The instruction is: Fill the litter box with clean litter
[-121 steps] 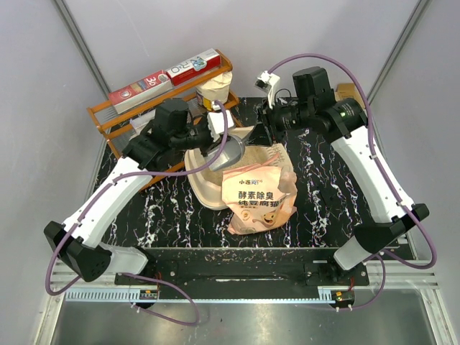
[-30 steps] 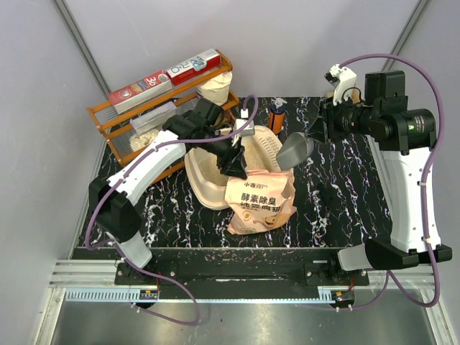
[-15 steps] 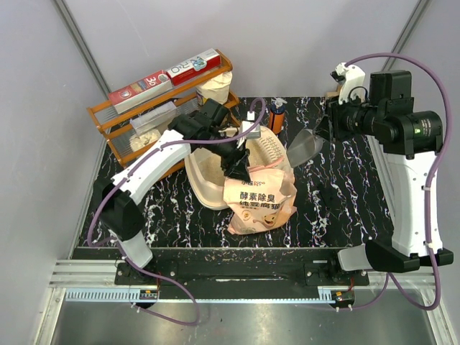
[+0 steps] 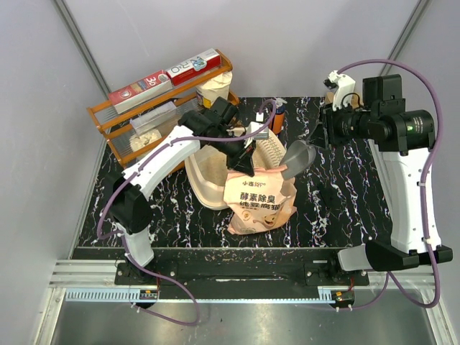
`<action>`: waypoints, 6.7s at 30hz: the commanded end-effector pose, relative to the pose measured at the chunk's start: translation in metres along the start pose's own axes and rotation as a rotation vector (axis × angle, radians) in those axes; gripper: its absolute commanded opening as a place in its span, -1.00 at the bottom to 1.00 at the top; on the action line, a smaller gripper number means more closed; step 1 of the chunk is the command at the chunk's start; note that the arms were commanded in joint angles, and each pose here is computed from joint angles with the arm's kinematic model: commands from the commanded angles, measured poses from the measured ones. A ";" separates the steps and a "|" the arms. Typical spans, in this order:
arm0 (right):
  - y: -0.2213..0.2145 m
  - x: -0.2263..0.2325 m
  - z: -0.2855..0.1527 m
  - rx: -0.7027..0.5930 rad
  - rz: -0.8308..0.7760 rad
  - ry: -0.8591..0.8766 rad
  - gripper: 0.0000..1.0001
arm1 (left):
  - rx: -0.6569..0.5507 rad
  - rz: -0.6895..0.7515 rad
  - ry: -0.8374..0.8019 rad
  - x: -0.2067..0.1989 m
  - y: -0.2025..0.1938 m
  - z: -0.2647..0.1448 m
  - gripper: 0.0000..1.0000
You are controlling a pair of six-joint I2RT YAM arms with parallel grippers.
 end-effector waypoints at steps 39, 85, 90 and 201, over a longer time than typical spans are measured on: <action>-0.102 -0.007 0.047 0.431 0.122 -0.139 -1.00 | -0.202 0.120 0.247 -0.060 0.047 -0.054 -1.00; -0.122 0.024 0.090 0.278 0.683 0.624 -1.00 | -0.195 0.109 0.272 -0.051 0.050 -0.025 -1.00; -0.111 0.012 0.072 0.223 0.689 0.625 -1.00 | -0.172 0.130 0.299 -0.050 0.045 -0.029 -1.00; -0.034 -0.115 0.072 -0.036 0.951 0.863 -1.00 | -0.066 0.101 0.379 -0.039 0.000 -0.041 -1.00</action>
Point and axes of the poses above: each gripper's point midway between its finger pads, its own z axis out along the fingers, its own x axis along the line the jaws close on, y = z × x, the point moved 2 cm from there along -z, back along the fingers, and after that the axes turned 7 degrees about z, right-handed, at the moved point
